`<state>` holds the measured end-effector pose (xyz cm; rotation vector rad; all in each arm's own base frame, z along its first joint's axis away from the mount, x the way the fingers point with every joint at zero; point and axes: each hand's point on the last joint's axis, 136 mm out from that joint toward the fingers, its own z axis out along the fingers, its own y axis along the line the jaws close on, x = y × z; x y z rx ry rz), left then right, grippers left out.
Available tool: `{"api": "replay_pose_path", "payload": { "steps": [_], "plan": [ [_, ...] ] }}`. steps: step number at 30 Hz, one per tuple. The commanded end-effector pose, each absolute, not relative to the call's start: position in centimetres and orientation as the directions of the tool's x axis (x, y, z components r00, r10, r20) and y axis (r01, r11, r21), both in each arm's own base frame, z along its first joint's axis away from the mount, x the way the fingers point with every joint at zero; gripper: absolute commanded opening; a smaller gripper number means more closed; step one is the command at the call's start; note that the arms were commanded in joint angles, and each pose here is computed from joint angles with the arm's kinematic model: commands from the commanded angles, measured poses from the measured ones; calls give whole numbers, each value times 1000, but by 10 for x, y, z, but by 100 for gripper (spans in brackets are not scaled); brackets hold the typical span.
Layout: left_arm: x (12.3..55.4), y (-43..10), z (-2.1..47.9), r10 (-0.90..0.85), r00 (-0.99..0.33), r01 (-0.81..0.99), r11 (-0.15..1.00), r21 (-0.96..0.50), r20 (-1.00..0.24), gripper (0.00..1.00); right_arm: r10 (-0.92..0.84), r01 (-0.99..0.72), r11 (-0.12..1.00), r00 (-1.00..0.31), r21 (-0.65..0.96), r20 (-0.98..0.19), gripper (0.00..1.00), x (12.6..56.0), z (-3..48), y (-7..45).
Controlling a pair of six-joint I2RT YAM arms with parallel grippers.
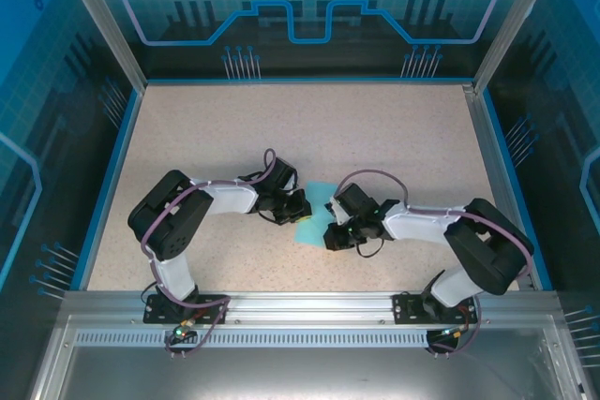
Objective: Fold a paper plane with a square sheet of paper (pick it up from the middle)
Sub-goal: Fold the triangle a second time at the center of the table, then turn over the paper at the center of the table.
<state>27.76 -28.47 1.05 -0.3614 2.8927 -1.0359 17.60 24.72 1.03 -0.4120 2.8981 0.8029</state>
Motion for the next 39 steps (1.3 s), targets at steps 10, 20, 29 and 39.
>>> {"api": "replay_pose_path", "payload": {
  "steps": [10,20,29,39],
  "plan": [
    [268,-287,16,-188,-982,-153,765,-626,10,17,46,-57,899,-974,435,-221,14,211,43,228],
    [280,-288,70,-240,-967,-116,717,-687,-87,40,140,17,912,-952,409,-272,44,235,48,207],
    [265,-275,58,-308,-950,-184,690,-700,-53,44,71,-72,849,-967,523,-247,45,255,51,232],
    [259,-275,47,-305,-952,-211,699,-683,-19,43,3,-124,829,-974,545,-225,33,261,46,247]
  ]
}}
